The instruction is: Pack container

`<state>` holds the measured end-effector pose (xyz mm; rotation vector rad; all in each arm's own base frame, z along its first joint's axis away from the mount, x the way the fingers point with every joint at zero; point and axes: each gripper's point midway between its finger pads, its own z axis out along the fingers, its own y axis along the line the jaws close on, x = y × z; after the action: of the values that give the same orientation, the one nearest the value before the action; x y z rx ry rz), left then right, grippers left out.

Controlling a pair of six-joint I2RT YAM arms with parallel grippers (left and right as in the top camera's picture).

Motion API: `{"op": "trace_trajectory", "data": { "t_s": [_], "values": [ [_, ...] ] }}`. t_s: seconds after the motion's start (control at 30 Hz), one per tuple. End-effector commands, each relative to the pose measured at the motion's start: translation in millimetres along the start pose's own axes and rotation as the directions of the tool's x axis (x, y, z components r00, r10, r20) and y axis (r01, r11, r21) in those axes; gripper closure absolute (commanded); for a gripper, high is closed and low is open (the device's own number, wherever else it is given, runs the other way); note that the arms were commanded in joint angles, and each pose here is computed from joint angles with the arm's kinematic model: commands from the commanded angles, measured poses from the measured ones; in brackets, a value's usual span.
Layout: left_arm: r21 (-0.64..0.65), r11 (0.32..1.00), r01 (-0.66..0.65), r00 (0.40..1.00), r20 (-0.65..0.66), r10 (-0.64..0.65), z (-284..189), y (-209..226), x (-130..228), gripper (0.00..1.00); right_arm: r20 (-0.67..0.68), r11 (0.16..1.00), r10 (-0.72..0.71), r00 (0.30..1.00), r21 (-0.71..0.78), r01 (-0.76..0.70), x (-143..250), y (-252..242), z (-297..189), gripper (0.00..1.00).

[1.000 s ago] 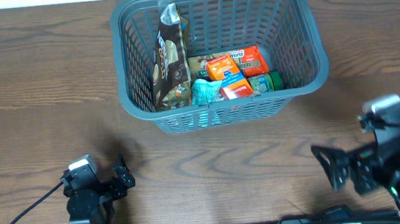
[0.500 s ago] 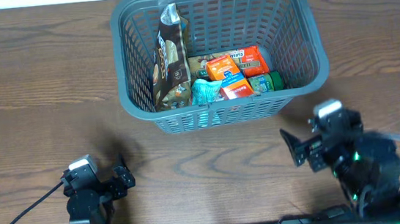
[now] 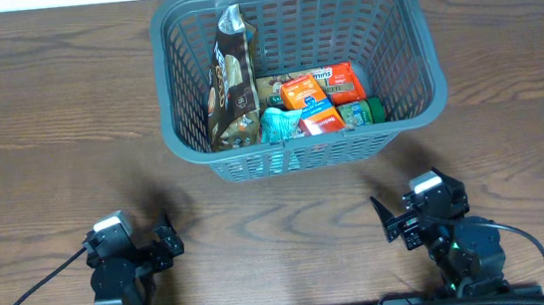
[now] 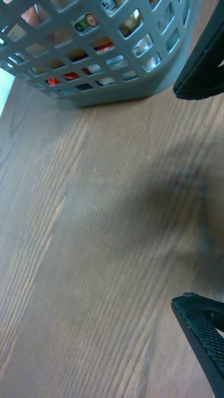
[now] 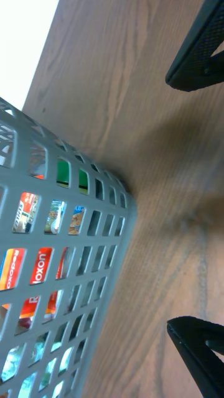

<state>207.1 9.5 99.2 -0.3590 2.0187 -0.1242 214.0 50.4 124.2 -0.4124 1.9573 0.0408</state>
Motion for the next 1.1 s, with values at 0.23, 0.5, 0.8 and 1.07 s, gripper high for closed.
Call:
{"op": "trace_trajectory", "data": {
  "t_s": [0.23, 0.5, 0.8, 1.07],
  "values": [
    [-0.003, 1.0, -0.003, 1.0, -0.006, 0.003, 2.3, 1.7, 4.2, 0.02, 0.059, 0.998, 0.009, 0.998, 0.055, -0.012, 5.0, -6.3, 2.7, 0.01],
    [-0.003, 1.0, -0.004, 1.0, -0.006, 0.004, 2.3, 1.7, 4.2, 0.01, 0.06, 0.999, 0.005, 0.998, 0.045, -0.008, 4.6, -3.9, 2.9, 0.01],
    [-0.003, 1.0, -0.004, 1.0, -0.006, 0.004, 2.3, 1.7, 4.2, 0.02, 0.06, 0.999, 0.005, 0.998, 0.045, -0.008, 4.6, -3.9, 2.9, 0.01],
    [-0.003, 1.0, -0.004, 1.0, -0.006, 0.004, 2.3, 1.7, 4.2, 0.02, 0.06, 0.999, 0.005, 0.998, 0.045, -0.008, 4.6, -3.9, 2.9, 0.01]
  ]
}}
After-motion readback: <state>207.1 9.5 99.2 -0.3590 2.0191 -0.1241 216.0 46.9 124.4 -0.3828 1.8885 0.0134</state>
